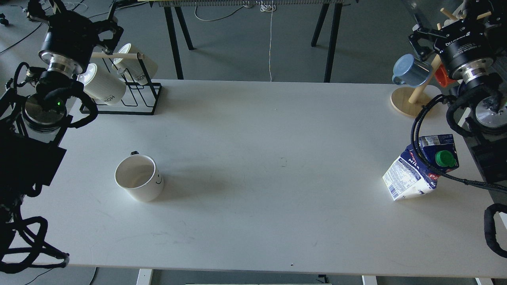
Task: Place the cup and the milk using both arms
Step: 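Move the left gripper out from rest toward the white mug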
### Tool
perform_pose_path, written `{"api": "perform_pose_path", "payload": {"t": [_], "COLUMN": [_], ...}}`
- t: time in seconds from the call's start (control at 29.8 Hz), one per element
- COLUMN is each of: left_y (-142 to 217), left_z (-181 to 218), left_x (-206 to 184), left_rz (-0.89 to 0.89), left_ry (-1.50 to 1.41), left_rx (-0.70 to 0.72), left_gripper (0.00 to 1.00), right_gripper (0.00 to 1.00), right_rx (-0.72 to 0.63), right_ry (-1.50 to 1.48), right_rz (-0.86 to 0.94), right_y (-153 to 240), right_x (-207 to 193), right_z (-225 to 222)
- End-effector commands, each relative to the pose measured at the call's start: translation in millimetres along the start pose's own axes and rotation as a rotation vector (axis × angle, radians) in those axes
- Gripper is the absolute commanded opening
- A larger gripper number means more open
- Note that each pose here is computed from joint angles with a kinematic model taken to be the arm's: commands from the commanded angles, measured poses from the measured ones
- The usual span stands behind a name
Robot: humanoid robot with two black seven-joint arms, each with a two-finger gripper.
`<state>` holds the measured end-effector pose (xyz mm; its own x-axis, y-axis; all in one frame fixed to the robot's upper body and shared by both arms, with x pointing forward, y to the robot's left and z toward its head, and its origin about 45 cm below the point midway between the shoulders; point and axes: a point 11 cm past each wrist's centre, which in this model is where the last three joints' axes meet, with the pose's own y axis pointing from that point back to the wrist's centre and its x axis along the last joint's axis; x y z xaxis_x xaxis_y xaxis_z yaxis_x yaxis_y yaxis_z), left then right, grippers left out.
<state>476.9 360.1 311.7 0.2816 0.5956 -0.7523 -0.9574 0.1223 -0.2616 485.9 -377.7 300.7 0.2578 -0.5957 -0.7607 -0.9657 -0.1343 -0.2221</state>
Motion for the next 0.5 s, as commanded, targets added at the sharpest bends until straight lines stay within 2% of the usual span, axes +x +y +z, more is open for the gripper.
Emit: {"api": "perform_pose_path", "payload": {"t": [0.0,0.2,0.34,0.47], "left_y": [1.7,1.0,3.0,11.0], "left_z": [1.7,-2.9,-4.1,-4.6], "left_x": [3.5,3.5,-8.5,-4.8], "left_rz": [0.01,0.015,-0.079,-0.098], "left_ry": [-0.007,0.009,-0.001,-0.128], "left_rx": [0.001,-0.001,0.023,0.129], "left_gripper": [0.99,0.99,1.0,0.99], "right_gripper": [0.99,0.99,0.99,0.99], "right_rx": [0.002,0.002,0.003,0.002], "right_ry": [0.0,0.002,0.002,-0.003], "right_rz": [-0.001,0.005,0.003,-0.005], "right_y": [-0.7,0.0,-0.2,-0.6], "right_x": [-0.8,1.2,0.7,-1.6], "right_z": [-0.6,-0.6,-0.7,0.8]}}
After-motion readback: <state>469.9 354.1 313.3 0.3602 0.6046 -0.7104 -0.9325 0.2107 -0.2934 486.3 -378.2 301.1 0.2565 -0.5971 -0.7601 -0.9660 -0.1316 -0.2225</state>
